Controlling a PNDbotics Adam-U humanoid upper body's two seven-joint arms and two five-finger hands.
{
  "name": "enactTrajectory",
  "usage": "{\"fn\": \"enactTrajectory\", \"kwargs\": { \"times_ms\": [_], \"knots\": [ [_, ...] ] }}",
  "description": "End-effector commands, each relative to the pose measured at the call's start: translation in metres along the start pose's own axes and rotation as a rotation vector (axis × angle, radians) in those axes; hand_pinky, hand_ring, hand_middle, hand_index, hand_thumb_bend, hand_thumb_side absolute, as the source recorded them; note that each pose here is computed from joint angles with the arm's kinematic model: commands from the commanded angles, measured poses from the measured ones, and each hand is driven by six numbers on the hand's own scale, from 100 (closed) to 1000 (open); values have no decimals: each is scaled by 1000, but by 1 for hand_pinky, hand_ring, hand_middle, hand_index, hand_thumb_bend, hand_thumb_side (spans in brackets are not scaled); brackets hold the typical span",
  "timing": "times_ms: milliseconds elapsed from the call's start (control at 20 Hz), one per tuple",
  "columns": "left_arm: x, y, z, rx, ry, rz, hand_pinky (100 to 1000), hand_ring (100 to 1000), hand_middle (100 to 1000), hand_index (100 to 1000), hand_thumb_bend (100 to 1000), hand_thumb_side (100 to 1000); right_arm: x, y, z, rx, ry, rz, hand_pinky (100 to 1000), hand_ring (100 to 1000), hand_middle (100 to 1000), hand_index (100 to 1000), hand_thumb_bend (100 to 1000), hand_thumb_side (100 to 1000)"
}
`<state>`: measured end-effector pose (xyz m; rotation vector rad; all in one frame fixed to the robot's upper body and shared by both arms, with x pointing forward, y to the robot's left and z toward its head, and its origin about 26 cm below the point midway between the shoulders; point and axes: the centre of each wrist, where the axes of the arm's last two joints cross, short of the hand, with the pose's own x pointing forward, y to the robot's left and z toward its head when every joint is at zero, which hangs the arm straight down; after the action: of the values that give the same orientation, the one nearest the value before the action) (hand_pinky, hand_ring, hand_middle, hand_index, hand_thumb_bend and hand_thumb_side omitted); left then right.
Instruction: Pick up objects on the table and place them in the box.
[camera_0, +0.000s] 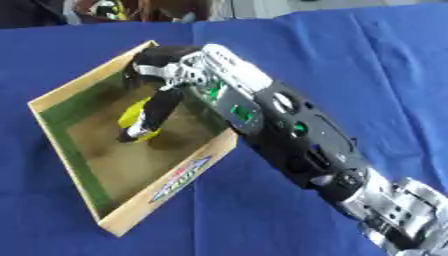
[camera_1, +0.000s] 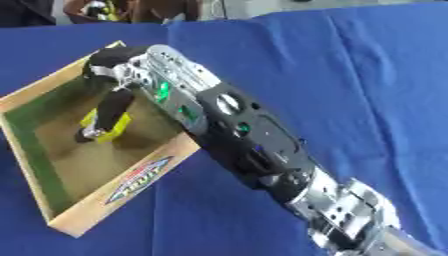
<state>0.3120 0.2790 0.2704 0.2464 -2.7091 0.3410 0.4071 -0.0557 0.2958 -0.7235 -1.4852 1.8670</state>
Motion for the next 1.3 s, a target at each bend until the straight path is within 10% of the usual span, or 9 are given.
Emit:
{"fn": "enactTrajectory", "kwargs": {
  "times_ms": [50, 250, 300, 550, 900, 1300],
  "knots": [
    [7, -1, -5, -9, -31, 5, 736, 800, 773, 913, 100, 996, 1, -19, 14, -62, -15, 10, 812, 917, 874, 906, 698, 663],
    [7, -1, -5, -12, -30, 4, 736, 800, 773, 913, 100, 996, -1, -31, 30, -154, -19, -6, 811, 916, 873, 903, 695, 687],
    [6, 0, -5, -11, -29, 2, 737, 799, 773, 913, 100, 995, -2, -39, 38, -202, -18, -14, 799, 904, 854, 875, 597, 915],
    [5, 3, -2, -7, -17, -13, 737, 798, 773, 913, 100, 994, -31, -86, 134, -832, -36, -227, 797, 897, 847, 863, 100, 1000],
    [4, 3, 0, -20, -4, -20, 737, 797, 772, 913, 100, 992, -53, -83, 198, -1177, -52, -386, 790, 857, 805, 844, 100, 914],
    [3, 5, 3, -36, 16, -34, 736, 795, 771, 915, 100, 992, -74, -59, 249, -1421, 94, -314, 799, 896, 882, 908, 100, 1000]
  ]
}}
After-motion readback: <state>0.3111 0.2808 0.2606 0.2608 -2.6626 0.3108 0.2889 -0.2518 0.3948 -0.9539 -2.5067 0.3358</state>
